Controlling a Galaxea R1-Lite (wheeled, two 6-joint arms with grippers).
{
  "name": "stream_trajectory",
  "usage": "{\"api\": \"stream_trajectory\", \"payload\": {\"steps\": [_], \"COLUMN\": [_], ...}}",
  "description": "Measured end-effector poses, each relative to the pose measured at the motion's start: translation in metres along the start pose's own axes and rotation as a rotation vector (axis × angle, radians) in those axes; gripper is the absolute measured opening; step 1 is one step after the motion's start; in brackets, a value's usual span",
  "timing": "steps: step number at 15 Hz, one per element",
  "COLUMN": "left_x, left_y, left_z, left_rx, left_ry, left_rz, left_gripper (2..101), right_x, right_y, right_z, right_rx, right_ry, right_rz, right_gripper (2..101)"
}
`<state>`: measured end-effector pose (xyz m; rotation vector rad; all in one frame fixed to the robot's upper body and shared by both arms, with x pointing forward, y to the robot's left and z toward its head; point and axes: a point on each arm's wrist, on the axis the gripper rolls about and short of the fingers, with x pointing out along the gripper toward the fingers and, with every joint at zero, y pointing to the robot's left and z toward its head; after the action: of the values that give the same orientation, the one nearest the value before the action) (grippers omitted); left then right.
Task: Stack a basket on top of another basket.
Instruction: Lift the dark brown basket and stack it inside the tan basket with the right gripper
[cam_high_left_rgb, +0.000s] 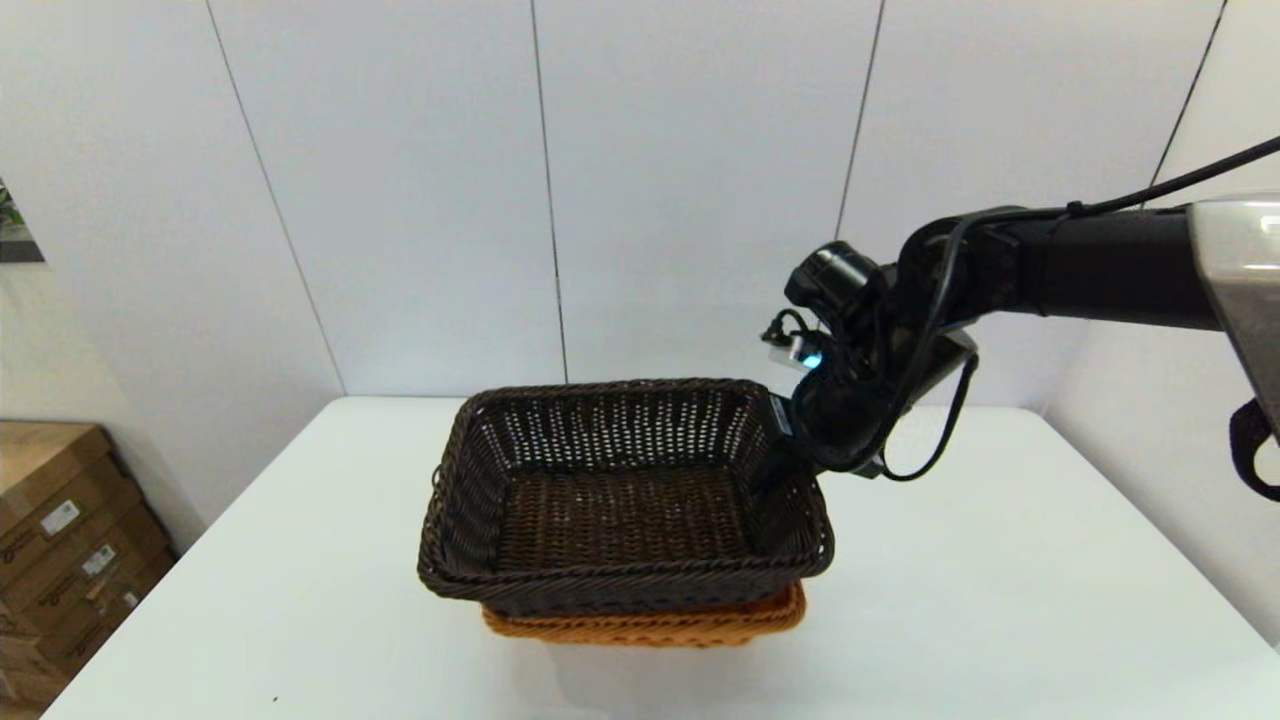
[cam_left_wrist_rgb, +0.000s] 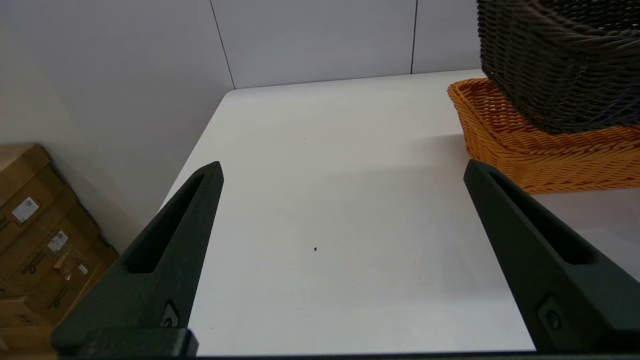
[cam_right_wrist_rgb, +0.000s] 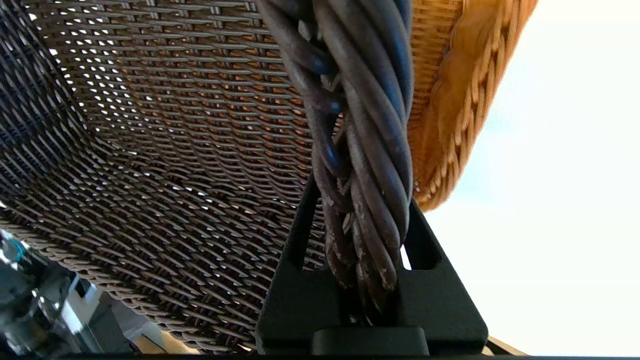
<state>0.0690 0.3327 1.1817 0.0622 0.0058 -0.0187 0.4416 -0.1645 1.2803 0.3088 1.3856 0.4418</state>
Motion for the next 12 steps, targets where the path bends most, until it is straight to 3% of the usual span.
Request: {"api": "stream_trajectory", "payload": {"steps": [12], "left_x": [0.0], "left_y": [0.0], "left_z": [0.0], "left_rx": [0.0], "left_ry": [0.0], "left_rz": [0.0], "left_gripper": [97.8], "right_x": [0.023], "right_y": [-0.004], "right_z": [0.013], "right_rx": [0.049], "right_ry": [0.018], "right_rz": [-0.022], "right_gripper": [15.4]}}
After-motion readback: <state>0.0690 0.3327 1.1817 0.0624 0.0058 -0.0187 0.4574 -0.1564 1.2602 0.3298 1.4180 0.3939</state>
